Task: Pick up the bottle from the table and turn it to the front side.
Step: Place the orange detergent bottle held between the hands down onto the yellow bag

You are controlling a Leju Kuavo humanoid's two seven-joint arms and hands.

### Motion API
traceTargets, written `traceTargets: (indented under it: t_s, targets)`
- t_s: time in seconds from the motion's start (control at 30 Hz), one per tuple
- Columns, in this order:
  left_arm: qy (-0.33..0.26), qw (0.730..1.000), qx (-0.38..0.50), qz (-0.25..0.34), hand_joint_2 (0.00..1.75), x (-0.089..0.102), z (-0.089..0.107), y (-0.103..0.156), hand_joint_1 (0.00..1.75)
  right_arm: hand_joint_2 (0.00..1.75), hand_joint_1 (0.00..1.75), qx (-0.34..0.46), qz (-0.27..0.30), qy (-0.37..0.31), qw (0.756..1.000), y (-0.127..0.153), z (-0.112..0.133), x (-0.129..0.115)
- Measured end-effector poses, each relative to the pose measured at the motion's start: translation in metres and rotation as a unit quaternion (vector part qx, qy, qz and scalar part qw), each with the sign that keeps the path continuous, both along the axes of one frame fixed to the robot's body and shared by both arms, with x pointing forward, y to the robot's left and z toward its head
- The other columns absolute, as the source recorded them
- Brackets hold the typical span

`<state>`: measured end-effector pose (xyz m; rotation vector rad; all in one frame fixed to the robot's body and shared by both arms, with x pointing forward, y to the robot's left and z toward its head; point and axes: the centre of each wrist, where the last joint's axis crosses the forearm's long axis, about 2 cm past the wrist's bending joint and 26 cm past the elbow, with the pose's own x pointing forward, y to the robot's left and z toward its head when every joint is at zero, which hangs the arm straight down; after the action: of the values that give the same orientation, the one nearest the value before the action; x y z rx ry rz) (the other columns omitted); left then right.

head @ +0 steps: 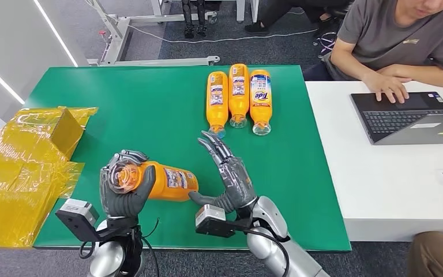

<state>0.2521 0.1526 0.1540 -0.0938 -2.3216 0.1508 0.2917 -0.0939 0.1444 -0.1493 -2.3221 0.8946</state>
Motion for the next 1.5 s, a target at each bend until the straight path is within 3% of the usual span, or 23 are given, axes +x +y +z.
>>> traceTargets:
  t_s: [0.1, 0.2, 0.43, 0.63, 0.83, 1.13, 1.37, 1.5]
  targets:
    - [-0.008, 1.000, 0.013, 0.014, 1.75, 0.001, 0.002, 0.004, 1.75, 1.75, 0.00, 0.022, -0.007, -0.005, 1.000, -0.003, 0.002, -0.004]
    - [-0.033, 0.994, 0.083, 0.064, 1.75, 0.002, 0.006, 0.016, 1.75, 1.75, 0.00, 0.053, -0.019, -0.010, 0.998, -0.005, 0.002, -0.012]
    - [-0.094, 0.952, 0.235, 0.173, 1.75, 0.009, 0.021, 0.063, 1.75, 1.75, 0.00, 0.101, -0.038, -0.007, 0.994, -0.011, -0.001, -0.031]
    - [-0.134, 0.861, 0.402, 0.280, 1.75, 0.022, 0.034, 0.106, 1.75, 1.75, 0.00, 0.180, -0.056, -0.023, 0.982, -0.016, 0.006, -0.031]
    - [-0.128, 0.764, 0.536, 0.334, 1.75, 0.039, 0.034, 0.164, 1.75, 1.75, 0.00, 0.237, -0.077, -0.073, 0.966, -0.024, 0.018, -0.035]
    - [-0.064, 0.652, 0.688, 0.313, 1.75, 0.051, 0.011, 0.230, 1.75, 1.75, 0.00, 0.308, -0.082, -0.097, 0.943, -0.033, 0.042, -0.044]
    - [-0.011, 0.597, 0.759, 0.262, 1.75, 0.051, -0.014, 0.273, 1.75, 1.75, 0.00, 0.343, -0.077, -0.100, 0.931, -0.039, 0.055, -0.045]
    - [0.017, 0.571, 0.797, 0.198, 1.75, 0.055, -0.023, 0.293, 1.75, 1.75, 0.00, 0.361, -0.073, -0.097, 0.925, -0.042, 0.061, -0.044]
